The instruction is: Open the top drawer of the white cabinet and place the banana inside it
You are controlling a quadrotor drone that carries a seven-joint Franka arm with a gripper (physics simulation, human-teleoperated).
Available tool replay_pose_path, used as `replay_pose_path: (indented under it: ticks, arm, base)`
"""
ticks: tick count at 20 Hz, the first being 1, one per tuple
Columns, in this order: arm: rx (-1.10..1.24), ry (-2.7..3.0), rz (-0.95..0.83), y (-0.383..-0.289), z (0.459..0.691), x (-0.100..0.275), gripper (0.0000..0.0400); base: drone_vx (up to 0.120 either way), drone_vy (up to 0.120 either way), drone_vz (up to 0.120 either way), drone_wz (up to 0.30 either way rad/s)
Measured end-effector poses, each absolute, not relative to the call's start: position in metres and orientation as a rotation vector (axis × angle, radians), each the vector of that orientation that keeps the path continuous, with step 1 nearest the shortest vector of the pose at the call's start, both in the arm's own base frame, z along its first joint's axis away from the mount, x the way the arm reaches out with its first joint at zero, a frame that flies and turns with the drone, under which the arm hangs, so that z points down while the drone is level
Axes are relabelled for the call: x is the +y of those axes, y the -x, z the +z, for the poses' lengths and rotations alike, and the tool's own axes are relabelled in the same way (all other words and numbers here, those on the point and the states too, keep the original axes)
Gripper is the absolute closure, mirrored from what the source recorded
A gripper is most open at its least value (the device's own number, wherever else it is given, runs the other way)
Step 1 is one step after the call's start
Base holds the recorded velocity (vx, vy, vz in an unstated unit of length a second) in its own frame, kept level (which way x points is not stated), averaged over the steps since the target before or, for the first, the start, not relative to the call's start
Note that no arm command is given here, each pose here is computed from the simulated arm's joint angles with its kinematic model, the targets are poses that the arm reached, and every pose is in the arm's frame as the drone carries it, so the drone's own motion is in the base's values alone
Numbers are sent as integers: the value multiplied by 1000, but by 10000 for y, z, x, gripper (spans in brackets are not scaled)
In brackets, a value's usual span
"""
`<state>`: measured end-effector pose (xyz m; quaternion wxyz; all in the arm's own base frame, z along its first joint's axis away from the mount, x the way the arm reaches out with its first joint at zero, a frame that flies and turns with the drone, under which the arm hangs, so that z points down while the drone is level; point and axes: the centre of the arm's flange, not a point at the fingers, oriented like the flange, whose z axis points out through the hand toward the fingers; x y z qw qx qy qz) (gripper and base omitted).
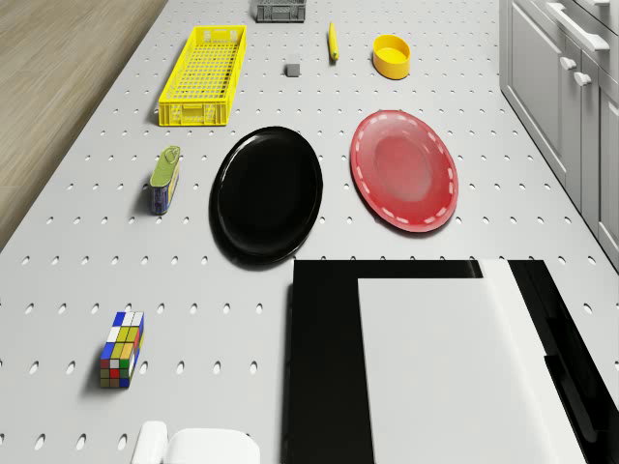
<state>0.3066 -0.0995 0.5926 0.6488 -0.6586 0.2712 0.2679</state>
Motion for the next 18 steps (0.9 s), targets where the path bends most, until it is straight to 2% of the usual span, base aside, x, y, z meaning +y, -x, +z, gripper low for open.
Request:
replay_pose_path:
  ticks: [4,13,18]
  arm:
    - [614,1491,611,-3066,5919,-995,0]
    - [612,1486,612,-3066,5914,-996,0]
    - [612,1485,612,-3066,5913,-996,0]
  base:
    - [120,-120,120,0]
    - [120,0,120,0]
    - [120,0,8,0]
